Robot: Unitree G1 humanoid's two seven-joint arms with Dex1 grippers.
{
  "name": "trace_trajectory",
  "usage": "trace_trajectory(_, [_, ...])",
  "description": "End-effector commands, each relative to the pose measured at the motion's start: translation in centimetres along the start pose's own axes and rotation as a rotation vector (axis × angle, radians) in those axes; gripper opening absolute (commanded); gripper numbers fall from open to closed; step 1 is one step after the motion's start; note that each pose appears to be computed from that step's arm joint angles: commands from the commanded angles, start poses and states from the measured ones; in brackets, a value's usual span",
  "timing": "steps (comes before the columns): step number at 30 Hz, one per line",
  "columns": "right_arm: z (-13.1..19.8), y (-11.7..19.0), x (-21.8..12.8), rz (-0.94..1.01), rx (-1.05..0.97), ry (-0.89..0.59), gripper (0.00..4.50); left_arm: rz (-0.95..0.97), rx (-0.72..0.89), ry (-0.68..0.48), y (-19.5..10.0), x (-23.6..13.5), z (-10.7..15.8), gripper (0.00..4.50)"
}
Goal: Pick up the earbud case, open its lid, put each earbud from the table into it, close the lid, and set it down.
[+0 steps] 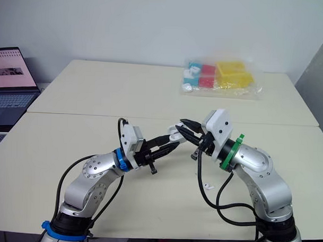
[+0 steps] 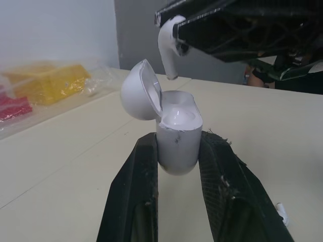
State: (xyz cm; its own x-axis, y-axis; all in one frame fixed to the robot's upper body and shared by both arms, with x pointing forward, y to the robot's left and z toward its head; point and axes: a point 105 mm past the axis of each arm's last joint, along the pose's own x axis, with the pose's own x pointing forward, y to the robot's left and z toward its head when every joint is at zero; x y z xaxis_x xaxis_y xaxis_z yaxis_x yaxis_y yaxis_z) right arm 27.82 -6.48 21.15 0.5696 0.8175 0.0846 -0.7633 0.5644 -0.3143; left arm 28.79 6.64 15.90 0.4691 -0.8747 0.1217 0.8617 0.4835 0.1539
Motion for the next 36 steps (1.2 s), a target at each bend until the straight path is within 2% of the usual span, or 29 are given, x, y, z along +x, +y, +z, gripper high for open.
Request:
trace_trajectory(1, [0.4, -0.1, -0.1, -0.007, -0.044, -0.030, 0.37, -0.023, 0.039, -0.052, -0.4, 0.1, 1.8, 0.77])
trace_trajectory(22, [-1.4, 0.5, 0.0, -0.005, -0.052, -0.015, 0.37, -0.025, 0.039, -0.055, -0.6, 0.1, 2.0, 0.77])
trace_trajectory(29, [-1.6, 0.6, -0.1, 0.001, 0.013, -0.004, 0.37, -0.026, 0.040, -0.063, -0.6, 0.1, 2.1, 0.77])
trace_trajectory(36, [-1.2, 0.3, -0.1, -0.012, 0.011, -0.002, 2.88, -0.032, 0.041, -0.060, -0.8, 0.1, 2.0, 0.77])
